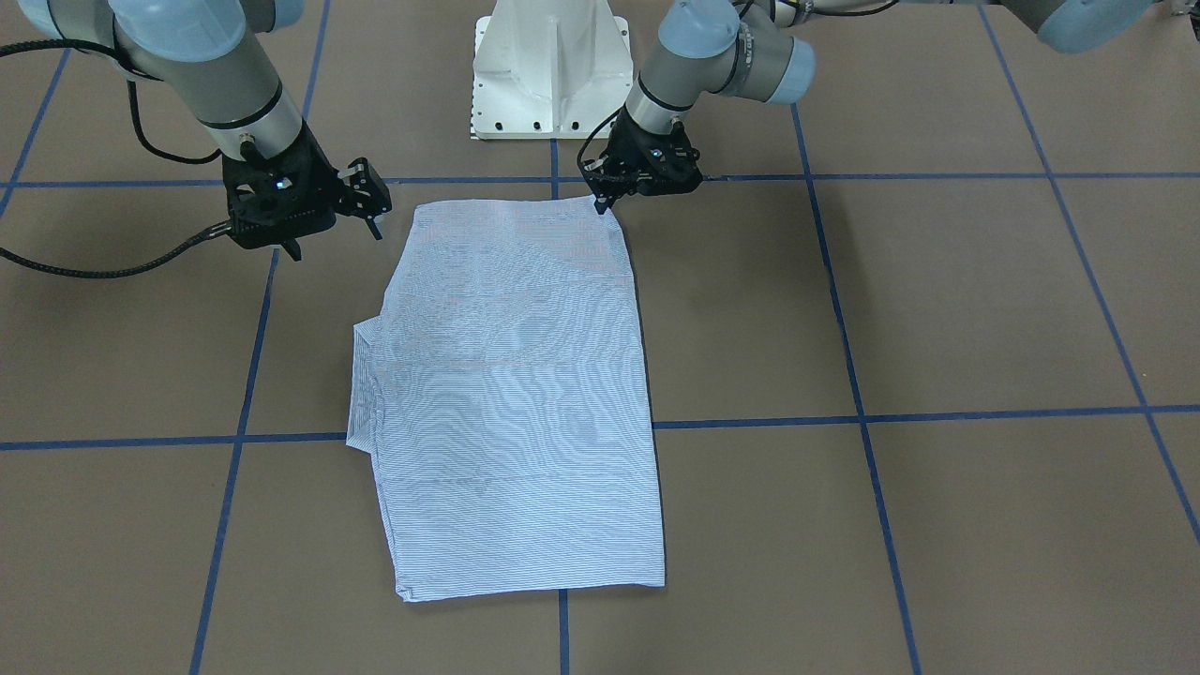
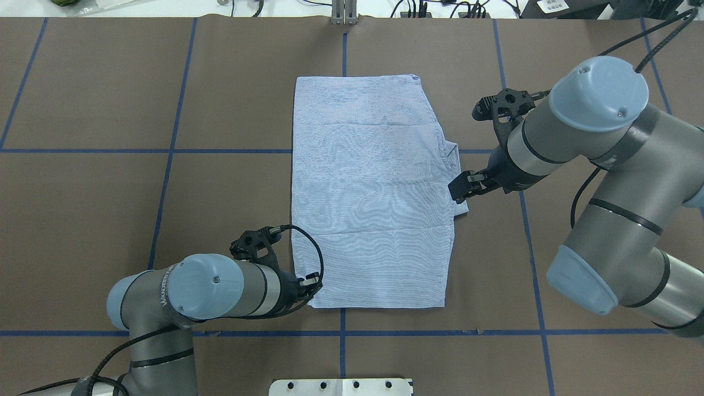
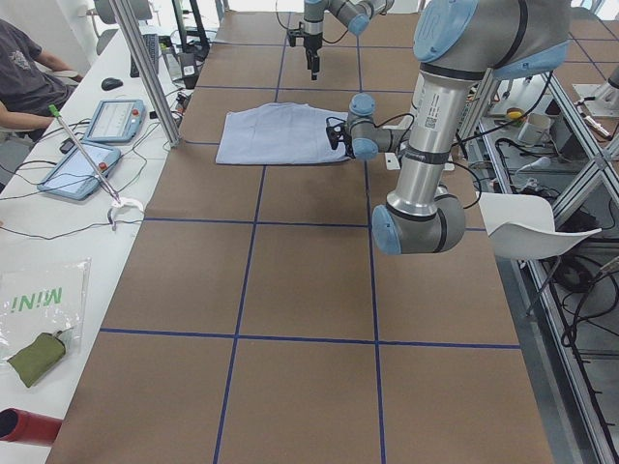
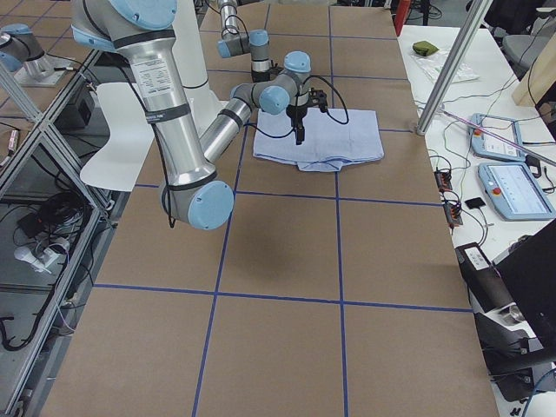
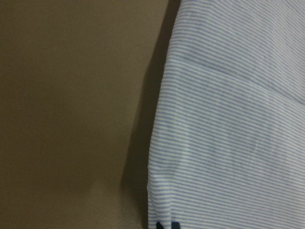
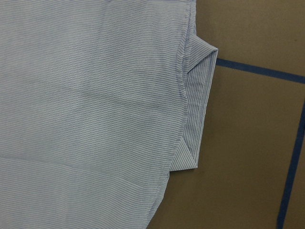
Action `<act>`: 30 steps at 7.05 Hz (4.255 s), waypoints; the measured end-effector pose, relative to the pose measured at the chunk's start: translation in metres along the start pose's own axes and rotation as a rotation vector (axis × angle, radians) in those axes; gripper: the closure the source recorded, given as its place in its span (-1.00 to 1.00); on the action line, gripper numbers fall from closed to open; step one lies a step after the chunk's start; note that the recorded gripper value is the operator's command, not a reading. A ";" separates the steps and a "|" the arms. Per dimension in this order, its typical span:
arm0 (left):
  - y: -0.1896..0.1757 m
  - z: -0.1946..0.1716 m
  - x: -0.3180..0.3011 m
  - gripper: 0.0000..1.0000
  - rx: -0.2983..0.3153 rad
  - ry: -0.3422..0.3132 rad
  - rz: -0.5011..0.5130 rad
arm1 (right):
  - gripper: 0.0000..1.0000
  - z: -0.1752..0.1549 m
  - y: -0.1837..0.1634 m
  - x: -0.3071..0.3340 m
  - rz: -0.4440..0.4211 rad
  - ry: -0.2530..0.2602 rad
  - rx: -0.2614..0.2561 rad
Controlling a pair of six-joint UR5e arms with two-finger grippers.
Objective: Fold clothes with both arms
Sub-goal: 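Move the right gripper to the shirt's corner nearest the robot, then grasp the two near corners of the shirt with both grippers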
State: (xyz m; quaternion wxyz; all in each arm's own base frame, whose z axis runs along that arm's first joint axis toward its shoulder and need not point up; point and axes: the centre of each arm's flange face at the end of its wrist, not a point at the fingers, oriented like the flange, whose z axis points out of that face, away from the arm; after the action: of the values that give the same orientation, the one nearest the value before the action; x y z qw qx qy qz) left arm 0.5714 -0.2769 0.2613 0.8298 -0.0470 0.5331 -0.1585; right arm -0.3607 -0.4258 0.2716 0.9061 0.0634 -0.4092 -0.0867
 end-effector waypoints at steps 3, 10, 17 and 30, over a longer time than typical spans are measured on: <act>-0.001 -0.004 0.003 1.00 0.000 0.006 -0.001 | -1.00 0.019 0.026 -0.043 0.200 -0.013 -0.022; -0.003 -0.006 0.005 1.00 0.002 0.012 -0.002 | -1.00 0.107 0.129 -0.095 0.606 0.068 0.059; -0.004 -0.010 0.013 1.00 0.003 0.026 -0.002 | -1.00 0.145 0.148 -0.103 0.593 0.125 0.017; -0.004 -0.010 0.013 1.00 0.006 0.027 -0.001 | -0.06 0.160 0.140 -0.110 0.676 0.136 0.025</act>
State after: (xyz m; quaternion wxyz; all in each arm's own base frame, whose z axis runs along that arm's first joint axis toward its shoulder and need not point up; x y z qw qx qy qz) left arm 0.5669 -0.2839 0.2466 0.8226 -0.0426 0.5437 -0.1609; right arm -0.5379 -0.2731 0.3226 0.9080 -0.0591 -0.3466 0.2278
